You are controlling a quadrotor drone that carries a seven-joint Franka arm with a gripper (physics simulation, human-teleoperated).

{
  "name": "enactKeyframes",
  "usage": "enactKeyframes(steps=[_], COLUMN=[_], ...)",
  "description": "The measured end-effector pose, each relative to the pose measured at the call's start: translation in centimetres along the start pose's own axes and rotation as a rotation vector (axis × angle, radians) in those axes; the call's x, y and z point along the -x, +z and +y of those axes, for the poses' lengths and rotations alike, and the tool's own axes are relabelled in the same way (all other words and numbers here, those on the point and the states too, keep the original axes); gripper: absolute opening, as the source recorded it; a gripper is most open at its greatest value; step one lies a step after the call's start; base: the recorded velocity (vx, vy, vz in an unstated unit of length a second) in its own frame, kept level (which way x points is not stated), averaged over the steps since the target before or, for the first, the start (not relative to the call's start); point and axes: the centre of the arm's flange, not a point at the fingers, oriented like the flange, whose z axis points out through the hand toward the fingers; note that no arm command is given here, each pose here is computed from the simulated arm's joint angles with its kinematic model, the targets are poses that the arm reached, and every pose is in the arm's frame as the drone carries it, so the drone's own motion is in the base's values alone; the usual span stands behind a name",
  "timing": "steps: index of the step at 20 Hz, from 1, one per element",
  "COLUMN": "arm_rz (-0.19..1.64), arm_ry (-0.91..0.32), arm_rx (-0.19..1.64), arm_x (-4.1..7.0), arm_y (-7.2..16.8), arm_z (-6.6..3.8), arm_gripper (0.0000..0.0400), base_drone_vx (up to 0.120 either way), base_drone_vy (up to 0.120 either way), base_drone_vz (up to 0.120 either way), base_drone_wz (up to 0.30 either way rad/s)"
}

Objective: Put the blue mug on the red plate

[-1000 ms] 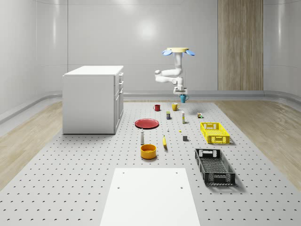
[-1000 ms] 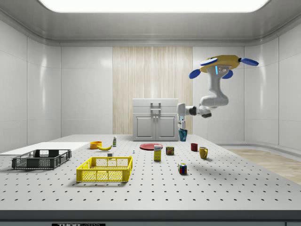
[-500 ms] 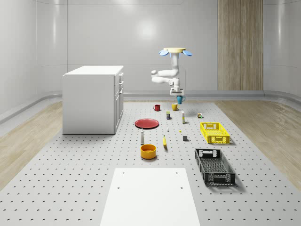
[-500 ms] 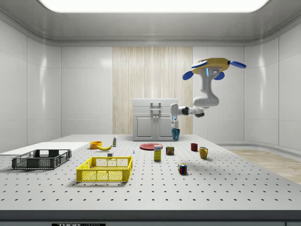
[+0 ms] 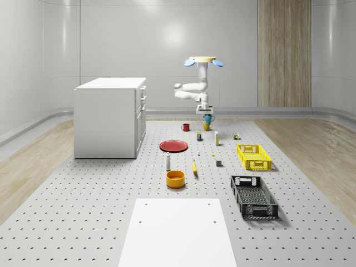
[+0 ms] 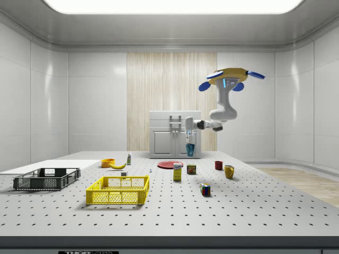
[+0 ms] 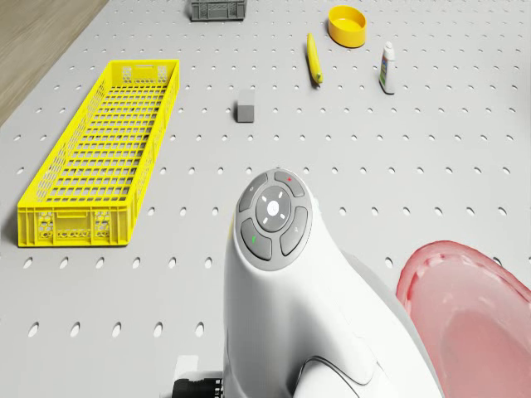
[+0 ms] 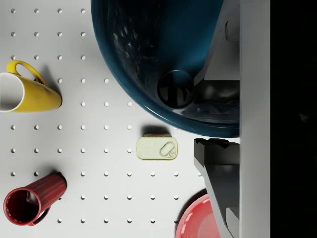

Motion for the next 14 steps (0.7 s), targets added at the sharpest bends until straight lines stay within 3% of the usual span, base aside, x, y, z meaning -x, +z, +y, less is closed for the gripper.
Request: enactKeyframes(steps=[14], arm_rz=[0.0], arm_ry=[0.0], arm_rx=[0.0], arm_x=[0.0], arm_y=[0.0], arm_z=[0.0], arm_gripper=[0.01], base_drone_vx=[0.12], base_drone_vy=[-0.12], base_drone_vz=[0.0], base_drone_wz=[0.0])
